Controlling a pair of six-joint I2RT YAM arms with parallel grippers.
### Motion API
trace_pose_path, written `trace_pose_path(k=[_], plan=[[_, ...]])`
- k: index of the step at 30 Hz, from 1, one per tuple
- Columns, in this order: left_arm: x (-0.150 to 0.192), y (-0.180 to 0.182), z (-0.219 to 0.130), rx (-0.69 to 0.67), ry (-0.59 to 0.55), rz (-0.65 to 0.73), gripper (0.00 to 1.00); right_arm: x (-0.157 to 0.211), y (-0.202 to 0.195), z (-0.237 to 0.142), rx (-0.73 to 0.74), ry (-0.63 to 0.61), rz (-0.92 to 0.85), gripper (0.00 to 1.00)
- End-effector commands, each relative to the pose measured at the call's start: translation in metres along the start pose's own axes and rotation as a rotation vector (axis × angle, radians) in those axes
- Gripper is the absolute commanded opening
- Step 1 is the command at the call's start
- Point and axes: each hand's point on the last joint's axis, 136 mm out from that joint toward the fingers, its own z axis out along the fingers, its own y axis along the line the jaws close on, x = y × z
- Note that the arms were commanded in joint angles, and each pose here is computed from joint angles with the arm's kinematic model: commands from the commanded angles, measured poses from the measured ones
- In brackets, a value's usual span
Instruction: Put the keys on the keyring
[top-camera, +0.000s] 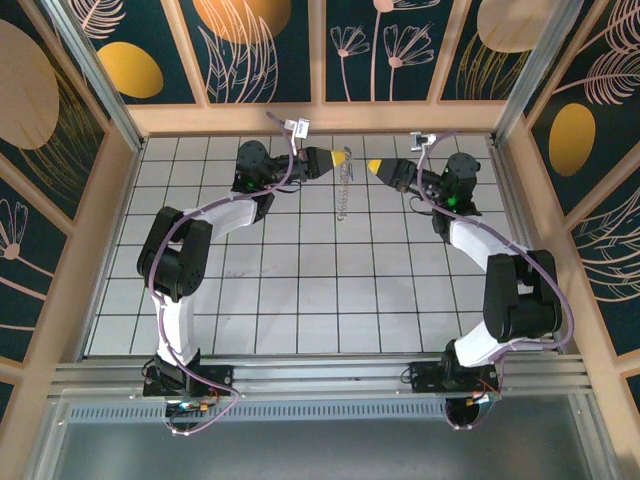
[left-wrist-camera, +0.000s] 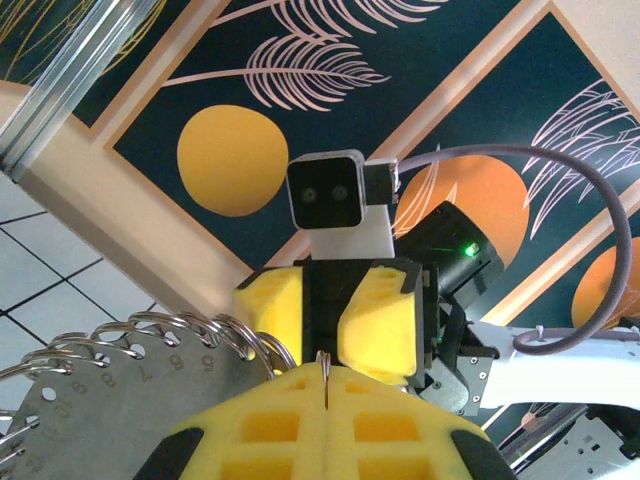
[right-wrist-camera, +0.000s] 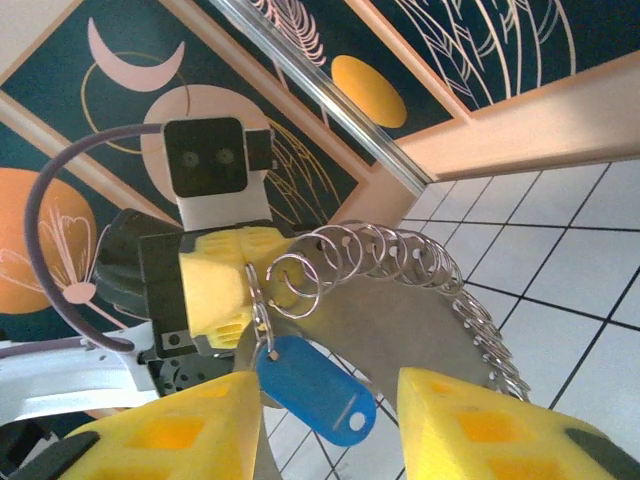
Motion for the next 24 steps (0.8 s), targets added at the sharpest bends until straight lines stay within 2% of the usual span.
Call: trace_pose_path(k=[1, 7, 24], plan=[[-0.012, -0.031, 0.002, 0.056, -0.032, 0.065, 0.0, -0.003, 0.023, 0.005, -0.029, -0.029, -0.098, 0.43], [-0.014, -0.037, 0.005, 0.062, -0.032, 0.069, 0.0, 0.01, 0.031, 0.015, -0.011, -0.002, -0.137, 0.46], [-0.014, -0.042, 0.014, 0.071, -0.02, 0.07, 0.0, 0.015, 0.018, 0.026, 0.03, 0.017, -0.143, 0.47]])
